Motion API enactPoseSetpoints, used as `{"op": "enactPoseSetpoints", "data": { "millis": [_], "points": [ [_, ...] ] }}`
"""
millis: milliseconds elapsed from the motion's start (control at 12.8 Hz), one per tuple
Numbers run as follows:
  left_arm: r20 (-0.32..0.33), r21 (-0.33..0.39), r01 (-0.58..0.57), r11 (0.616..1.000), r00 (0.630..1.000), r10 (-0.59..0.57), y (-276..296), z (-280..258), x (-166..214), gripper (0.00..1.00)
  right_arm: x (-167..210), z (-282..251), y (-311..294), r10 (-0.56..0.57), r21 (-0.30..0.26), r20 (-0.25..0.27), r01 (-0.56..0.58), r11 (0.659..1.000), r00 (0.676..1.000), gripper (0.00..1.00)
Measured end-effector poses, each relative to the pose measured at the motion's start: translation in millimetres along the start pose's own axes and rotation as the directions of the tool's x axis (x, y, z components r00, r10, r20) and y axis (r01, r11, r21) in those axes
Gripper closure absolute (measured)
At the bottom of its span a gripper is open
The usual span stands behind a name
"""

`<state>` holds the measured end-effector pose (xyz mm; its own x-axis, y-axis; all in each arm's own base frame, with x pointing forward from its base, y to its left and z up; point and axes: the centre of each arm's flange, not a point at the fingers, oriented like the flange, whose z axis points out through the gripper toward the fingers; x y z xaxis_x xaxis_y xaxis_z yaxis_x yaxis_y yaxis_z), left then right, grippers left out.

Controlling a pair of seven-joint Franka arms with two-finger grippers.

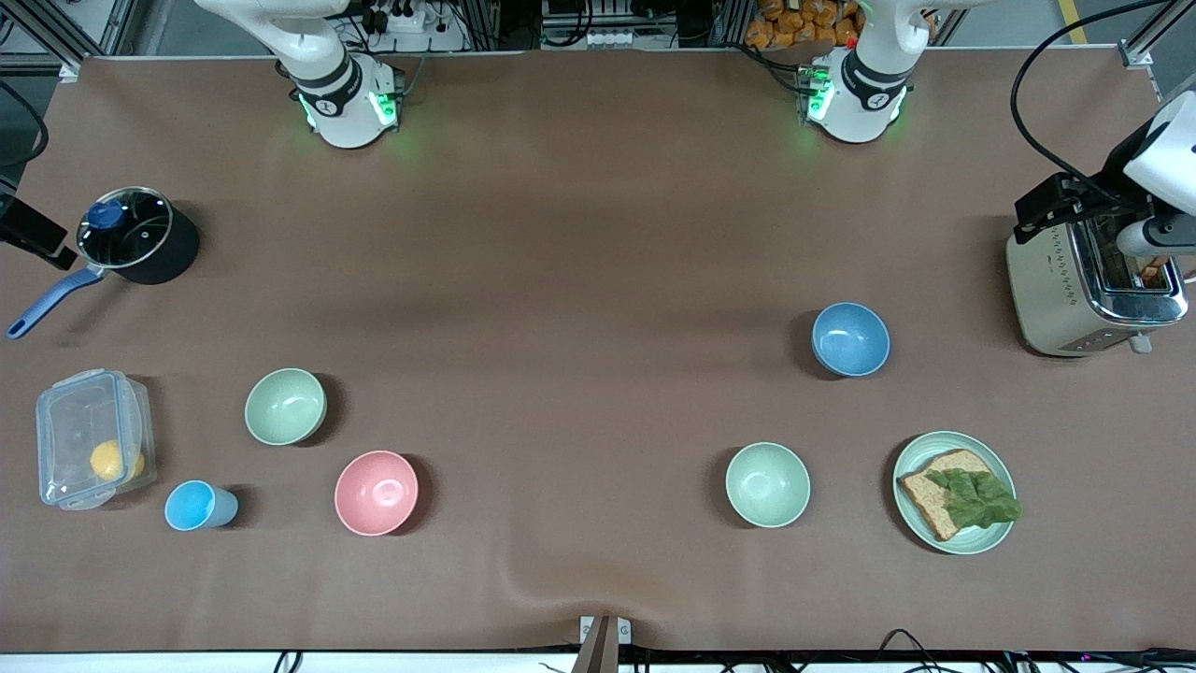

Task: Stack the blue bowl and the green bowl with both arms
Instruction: 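Reach the right gripper to the green bowl while the left gripper reaches the blue bowl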

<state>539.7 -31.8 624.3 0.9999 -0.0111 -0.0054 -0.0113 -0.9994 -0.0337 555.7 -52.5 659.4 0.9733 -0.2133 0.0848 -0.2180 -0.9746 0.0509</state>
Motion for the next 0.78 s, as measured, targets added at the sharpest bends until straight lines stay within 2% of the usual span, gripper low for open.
{"op": "enactPoseSetpoints", "data": {
  "millis": [469,781],
  "points": [
    [0.021,0.000,0.001,1.000,1.000,-0.001,-0.5,12.0,6.8,0.00,-0.1,0.1,0.0,0.000,0.000,0.001,0.000,1.000,1.000,0.00],
    [0.080,-0.001,-0.001,1.000,0.997,0.001,1.9,70.6,40.1,0.00,0.0,-0.1,0.1,0.000,-0.001,0.001,0.000,1.000,1.000,0.00]
  ]
}}
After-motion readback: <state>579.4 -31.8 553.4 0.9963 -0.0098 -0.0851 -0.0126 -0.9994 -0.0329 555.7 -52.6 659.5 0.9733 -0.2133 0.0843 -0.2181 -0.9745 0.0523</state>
